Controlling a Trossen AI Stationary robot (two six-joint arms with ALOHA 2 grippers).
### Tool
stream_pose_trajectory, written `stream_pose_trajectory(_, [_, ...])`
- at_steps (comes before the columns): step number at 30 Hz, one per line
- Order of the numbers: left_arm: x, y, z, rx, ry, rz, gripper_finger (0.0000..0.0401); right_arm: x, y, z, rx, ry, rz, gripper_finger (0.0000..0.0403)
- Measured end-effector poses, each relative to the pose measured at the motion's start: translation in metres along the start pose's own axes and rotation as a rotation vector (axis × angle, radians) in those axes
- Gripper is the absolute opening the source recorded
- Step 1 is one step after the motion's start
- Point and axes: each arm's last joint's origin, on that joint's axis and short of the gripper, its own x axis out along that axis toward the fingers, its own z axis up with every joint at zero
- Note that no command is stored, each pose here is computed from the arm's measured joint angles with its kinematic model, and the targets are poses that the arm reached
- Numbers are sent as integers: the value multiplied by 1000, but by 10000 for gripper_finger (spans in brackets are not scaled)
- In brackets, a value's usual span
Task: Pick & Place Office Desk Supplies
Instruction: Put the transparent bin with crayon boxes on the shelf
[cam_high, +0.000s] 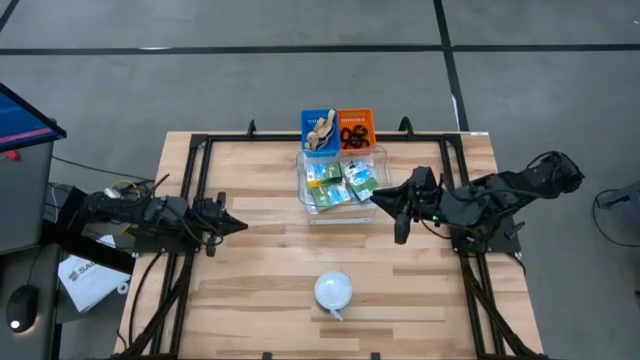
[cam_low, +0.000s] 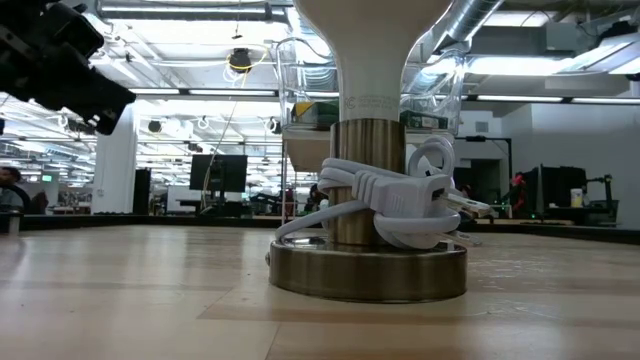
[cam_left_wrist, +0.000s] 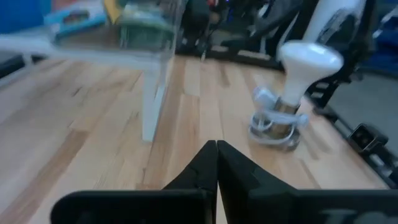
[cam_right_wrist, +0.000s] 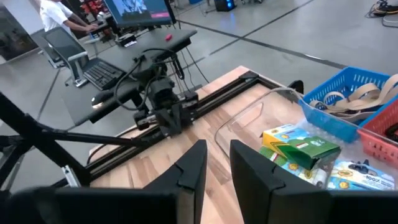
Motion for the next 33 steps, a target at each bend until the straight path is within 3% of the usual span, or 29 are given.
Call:
stream_pose_trajectory(6, [2, 7, 3, -13, -29, -59, 1, -4, 4, -2, -4, 6, 26, 69])
stream_pose_trajectory(17, [3, 14, 4, -17, -41, 11, 2, -8, 10, -13, -50, 64, 41, 69])
stream_pose_trajectory(22, [3, 14, 4, -145, -43, 5, 3, 7, 12, -27, -111, 212, 89, 69])
stream_pose_trajectory(28, [3, 10, 7, -438, -46, -97, 8, 33, 13, -45, -233, 324, 79, 69])
stream_pose_trajectory(33, [3, 9, 10, -466, -79, -108, 6, 61, 5, -65, -265, 356, 147, 69])
